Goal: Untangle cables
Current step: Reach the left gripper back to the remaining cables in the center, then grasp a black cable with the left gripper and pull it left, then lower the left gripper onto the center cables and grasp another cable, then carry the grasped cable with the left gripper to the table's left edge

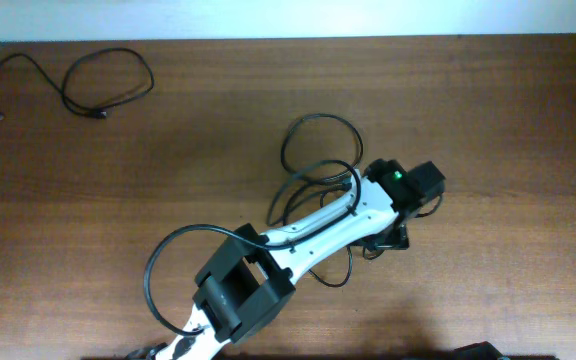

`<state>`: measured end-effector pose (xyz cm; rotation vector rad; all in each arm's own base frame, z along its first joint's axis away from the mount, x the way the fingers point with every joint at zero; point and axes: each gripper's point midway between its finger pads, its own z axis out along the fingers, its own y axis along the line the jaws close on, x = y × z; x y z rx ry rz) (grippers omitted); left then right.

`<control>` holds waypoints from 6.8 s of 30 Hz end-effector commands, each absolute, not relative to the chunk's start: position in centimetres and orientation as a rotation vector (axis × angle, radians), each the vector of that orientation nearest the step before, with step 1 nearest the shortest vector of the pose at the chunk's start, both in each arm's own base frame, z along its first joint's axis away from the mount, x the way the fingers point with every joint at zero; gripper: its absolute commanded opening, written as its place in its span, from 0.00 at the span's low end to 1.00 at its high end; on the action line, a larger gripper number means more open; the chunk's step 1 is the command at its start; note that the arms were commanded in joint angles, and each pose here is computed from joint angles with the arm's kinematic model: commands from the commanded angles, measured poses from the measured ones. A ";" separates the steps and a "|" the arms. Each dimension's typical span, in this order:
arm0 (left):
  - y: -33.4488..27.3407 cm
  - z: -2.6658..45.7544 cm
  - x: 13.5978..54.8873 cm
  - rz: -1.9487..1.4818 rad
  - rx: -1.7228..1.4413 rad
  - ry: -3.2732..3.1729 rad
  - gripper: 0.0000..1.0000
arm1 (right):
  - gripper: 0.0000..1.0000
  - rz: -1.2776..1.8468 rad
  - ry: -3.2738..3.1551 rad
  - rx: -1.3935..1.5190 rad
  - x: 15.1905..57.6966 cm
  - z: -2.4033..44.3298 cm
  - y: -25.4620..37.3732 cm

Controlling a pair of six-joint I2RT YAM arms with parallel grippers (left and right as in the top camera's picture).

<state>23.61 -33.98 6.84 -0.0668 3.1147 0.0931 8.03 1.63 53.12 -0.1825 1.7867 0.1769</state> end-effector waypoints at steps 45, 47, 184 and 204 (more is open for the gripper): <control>-8.0 26.4 31.0 0.168 -0.570 2.660 0.00 | 0.99 0.137 2.004 -0.184 11.1 47.9 2.0; -7.7 26.2 31.7 0.058 -0.616 2.686 0.00 | 0.98 0.137 2.004 -0.184 11.1 47.9 2.0; -11.0 7.1 44.5 0.083 0.208 2.758 0.00 | 0.98 0.137 2.004 -0.184 11.1 47.9 2.0; 26.8 18.4 29.5 0.319 -1.536 2.232 0.00 | 0.99 0.137 2.004 -0.184 11.1 47.9 2.0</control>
